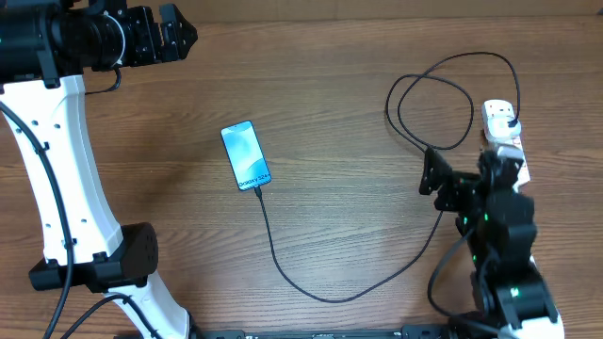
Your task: Plug charger to phone and switch on socket
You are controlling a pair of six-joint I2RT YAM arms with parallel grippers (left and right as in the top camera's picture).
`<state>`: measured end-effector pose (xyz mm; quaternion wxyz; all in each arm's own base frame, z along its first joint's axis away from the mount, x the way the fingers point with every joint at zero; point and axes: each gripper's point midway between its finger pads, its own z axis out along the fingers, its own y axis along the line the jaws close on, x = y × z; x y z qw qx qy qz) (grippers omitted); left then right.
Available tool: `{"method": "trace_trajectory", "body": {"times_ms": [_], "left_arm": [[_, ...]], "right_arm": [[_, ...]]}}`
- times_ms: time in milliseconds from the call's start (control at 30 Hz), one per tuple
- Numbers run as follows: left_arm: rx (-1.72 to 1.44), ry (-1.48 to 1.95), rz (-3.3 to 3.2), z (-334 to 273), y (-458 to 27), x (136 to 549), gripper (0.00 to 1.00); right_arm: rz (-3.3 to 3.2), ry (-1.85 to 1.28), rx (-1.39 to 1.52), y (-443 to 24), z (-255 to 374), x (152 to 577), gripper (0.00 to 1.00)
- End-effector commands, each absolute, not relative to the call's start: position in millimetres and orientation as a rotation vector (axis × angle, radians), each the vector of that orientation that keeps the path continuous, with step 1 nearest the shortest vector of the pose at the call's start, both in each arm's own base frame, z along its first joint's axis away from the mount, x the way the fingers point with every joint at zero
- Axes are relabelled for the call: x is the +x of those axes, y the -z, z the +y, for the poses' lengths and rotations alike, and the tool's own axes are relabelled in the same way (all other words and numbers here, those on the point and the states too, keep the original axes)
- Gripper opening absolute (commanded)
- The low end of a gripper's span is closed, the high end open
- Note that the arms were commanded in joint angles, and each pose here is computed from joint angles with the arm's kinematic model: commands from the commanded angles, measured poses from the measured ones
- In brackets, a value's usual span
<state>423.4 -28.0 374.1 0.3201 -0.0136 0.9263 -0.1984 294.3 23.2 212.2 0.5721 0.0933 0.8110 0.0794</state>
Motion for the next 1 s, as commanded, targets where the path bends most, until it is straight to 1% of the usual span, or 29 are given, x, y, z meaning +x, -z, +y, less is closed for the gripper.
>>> {"method": "trace_trajectory", "body": {"times_ms": [0,133,400,833,967], "left_arm": [[-0.016,0.516,2.428,-30,-376,424,0.99],[-0.016,0.516,2.428,-30,-376,424,1.0],[-0.016,0.516,2.428,-30,-376,424,1.0],[-0.016,0.516,2.428,-30,-376,424,1.0],[-0.016,0.516,2.428,-30,-376,424,1.0]], "right_arm": [[1.825,-0.152,0.118,-210,25,285,1.0],[1.741,-0.172,-0.005,-204,34,273,1.0],[1.665,-0.168,0.01,-190,24,256,1.0],[1.62,-0.192,0.006,-166,24,251,1.0],[1.608,-0.192,0.006,-168,24,249,1.0]]}}
